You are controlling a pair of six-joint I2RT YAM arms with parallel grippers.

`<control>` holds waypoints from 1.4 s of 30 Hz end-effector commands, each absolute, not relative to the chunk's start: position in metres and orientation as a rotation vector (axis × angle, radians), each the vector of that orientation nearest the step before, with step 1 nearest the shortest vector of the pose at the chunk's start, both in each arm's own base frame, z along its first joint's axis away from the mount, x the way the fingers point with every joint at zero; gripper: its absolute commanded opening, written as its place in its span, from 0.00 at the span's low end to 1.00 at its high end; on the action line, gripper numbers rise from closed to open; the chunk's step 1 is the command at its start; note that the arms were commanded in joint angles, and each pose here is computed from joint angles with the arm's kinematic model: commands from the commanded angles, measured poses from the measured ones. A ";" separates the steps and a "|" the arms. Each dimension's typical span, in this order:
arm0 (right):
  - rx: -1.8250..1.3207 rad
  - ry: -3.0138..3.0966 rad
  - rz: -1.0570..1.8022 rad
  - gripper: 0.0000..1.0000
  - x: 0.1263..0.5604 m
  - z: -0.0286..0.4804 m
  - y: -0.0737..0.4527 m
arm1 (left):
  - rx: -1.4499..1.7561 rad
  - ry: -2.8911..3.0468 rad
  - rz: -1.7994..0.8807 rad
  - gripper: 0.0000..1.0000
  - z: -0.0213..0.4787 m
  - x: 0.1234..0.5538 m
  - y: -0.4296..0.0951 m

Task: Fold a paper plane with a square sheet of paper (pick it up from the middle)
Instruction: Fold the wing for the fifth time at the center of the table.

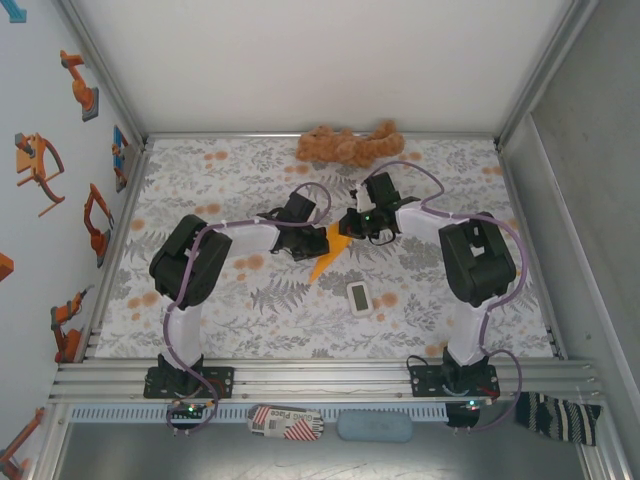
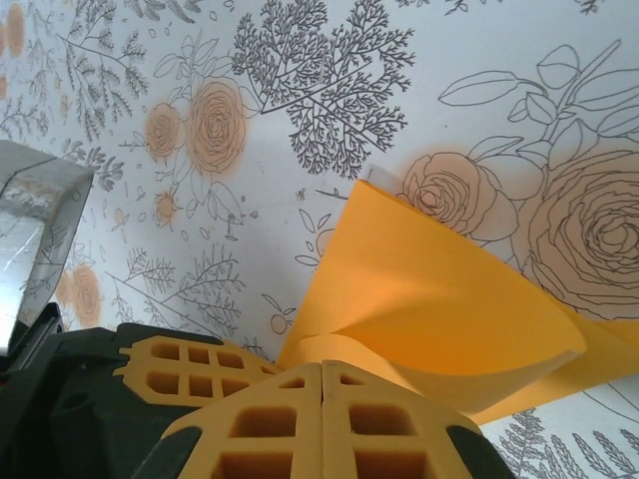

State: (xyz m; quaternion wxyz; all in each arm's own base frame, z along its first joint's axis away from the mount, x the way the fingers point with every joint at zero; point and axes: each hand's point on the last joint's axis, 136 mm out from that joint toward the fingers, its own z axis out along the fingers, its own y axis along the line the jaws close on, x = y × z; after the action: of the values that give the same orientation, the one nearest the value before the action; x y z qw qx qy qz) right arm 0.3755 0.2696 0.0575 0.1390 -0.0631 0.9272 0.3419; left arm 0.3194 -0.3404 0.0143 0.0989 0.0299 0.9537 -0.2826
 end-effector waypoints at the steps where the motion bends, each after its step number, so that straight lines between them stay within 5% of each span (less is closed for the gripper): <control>1: -0.202 2.704 0.966 0.03 0.374 0.054 0.268 | 0.093 2.991 -0.619 0.01 -0.026 0.293 -0.311; 24: 0.018 2.742 0.887 0.01 0.418 0.005 0.212 | 0.083 3.064 -0.501 0.00 -0.040 0.277 -0.292; 34: 0.120 2.655 0.841 0.02 0.464 0.031 0.183 | 0.098 3.067 -0.511 0.00 -0.039 0.278 -0.295; 42: 0.084 2.573 1.003 0.02 0.427 0.076 0.204 | 0.128 3.040 -0.548 0.00 -0.029 0.287 -0.304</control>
State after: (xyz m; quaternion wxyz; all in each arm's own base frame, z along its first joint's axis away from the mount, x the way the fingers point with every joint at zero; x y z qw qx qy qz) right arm 0.4407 0.1872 0.0484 0.1772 0.0425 0.9286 0.3232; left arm 0.3182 -0.3389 0.0140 0.0964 0.0437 0.9593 -0.2618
